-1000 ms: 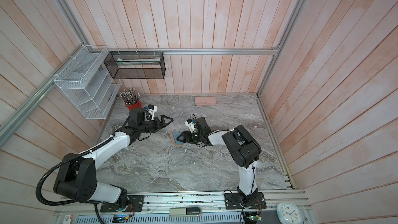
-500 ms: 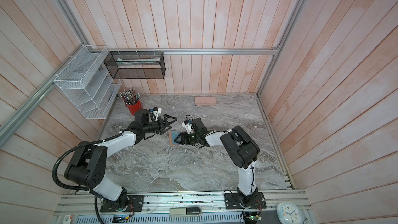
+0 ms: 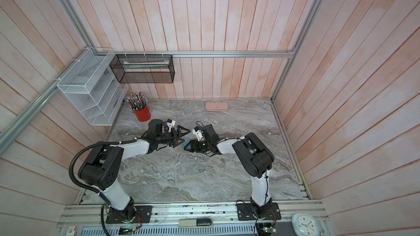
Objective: Take the credit cards out of the card holder
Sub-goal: Place the card holder at the center of the table.
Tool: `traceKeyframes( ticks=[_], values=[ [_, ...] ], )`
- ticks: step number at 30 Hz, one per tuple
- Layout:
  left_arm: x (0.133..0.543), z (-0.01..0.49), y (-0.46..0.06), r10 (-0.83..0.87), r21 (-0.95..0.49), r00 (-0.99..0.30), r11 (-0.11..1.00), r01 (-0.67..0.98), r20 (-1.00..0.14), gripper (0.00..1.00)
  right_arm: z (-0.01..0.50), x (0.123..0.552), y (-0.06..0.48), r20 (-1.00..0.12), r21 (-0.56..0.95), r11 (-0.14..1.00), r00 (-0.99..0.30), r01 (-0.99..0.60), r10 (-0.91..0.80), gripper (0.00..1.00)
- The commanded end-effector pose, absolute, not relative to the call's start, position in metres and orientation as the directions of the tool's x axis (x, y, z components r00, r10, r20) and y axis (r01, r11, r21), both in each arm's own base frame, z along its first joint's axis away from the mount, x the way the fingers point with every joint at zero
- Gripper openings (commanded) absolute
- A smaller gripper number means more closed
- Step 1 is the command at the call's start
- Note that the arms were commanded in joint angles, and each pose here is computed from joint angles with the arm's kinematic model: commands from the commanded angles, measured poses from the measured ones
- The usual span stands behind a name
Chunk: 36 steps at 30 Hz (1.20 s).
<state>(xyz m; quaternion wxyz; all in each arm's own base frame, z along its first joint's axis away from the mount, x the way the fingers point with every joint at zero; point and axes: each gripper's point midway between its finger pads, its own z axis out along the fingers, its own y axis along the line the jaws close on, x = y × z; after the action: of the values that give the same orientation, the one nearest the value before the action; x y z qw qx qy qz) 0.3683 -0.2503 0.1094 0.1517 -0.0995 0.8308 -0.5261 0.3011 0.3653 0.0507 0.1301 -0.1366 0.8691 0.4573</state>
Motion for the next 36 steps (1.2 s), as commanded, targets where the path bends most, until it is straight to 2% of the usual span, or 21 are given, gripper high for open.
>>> traceKeyframes(
  ticks=[1,10,15,20,36],
  values=[
    [0.365,0.092,-0.247,-0.329,-0.898,-0.935,0.440,-0.029,-0.130,1.00,0.055,0.296,0.359,-0.364,0.750,0.549,-0.923,-0.368,-0.121,0.65],
    [0.359,0.071,-0.240,-0.340,-0.881,-0.934,0.468,-0.068,-0.109,1.00,0.079,0.293,0.351,-0.390,0.773,0.509,-0.916,-0.379,-0.091,0.71],
    [0.358,0.064,-0.234,-0.354,-0.874,-0.929,0.478,-0.085,-0.103,1.00,0.093,0.307,0.332,-0.416,0.764,0.528,-0.909,-0.371,-0.036,0.72],
    [0.357,0.062,-0.230,-0.361,-0.872,-0.927,0.482,-0.092,-0.102,1.00,0.087,0.320,0.320,-0.409,0.759,0.543,-0.912,-0.360,-0.034,0.72],
    [0.358,0.061,-0.224,-0.368,-0.867,-0.924,0.489,-0.095,-0.106,1.00,0.068,0.319,0.311,-0.378,0.757,0.564,-0.925,-0.329,-0.032,0.72]
  ],
)
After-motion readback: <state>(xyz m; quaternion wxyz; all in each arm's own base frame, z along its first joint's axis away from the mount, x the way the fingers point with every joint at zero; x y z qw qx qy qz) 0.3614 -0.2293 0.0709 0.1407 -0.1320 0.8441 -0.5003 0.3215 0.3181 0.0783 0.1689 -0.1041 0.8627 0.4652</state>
